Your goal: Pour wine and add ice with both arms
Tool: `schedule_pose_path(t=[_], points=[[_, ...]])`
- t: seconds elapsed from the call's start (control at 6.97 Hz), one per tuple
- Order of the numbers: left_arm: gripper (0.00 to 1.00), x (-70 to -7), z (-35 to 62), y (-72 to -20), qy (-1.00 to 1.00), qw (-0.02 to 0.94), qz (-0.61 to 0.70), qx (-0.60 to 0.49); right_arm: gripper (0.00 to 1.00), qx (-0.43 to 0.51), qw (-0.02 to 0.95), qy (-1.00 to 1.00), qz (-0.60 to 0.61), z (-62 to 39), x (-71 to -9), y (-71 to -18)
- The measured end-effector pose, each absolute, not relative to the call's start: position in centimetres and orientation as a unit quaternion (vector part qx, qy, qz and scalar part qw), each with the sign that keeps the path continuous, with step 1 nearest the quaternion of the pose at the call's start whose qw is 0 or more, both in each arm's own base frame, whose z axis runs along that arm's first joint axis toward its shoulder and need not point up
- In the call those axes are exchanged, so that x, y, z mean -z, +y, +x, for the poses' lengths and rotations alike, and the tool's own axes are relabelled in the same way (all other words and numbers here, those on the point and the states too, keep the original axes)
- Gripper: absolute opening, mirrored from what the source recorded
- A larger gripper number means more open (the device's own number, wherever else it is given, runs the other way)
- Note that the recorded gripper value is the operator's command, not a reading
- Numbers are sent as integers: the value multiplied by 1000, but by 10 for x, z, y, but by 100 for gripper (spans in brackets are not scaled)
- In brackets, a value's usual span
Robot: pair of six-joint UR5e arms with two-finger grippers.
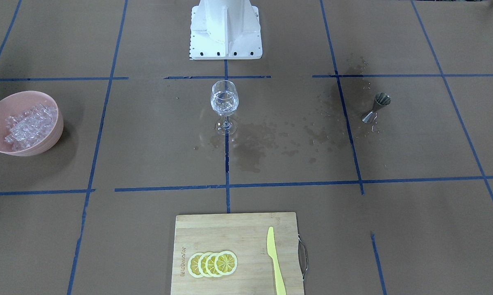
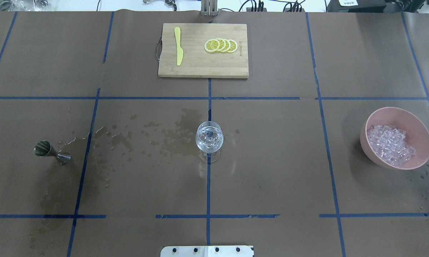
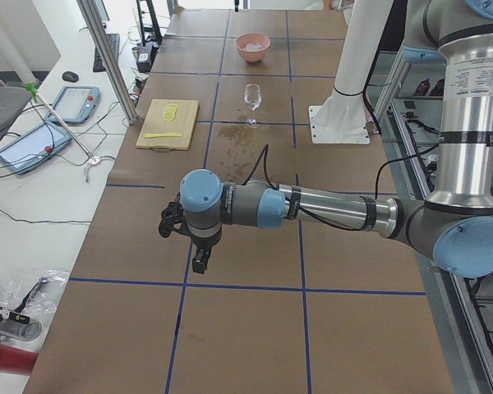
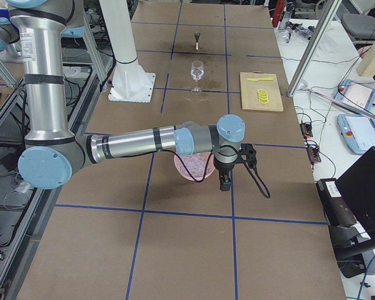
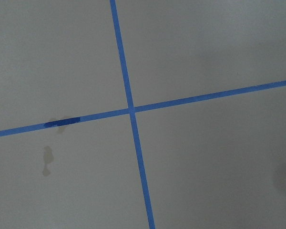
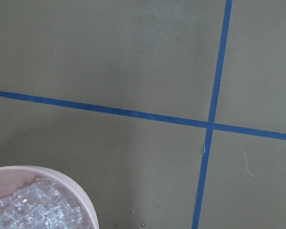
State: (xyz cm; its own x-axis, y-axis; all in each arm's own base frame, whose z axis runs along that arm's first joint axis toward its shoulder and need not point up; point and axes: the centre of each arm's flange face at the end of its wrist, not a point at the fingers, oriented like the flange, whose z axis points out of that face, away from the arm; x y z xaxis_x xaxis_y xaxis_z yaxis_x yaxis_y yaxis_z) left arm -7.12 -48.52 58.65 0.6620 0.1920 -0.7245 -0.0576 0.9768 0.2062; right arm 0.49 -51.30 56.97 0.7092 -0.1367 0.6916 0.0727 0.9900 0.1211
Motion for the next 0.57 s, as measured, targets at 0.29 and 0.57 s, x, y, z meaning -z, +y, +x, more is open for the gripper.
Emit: schedule_pose_path(t=[0.29,0.57], points=[[100,-583,-70,-485,405,908,86,-72,100,56,924,-377,41,5,-571,-513],[100,-575,-67,-485,404,907,92,-78,100,55,923,-379,38,4,-573,-512]])
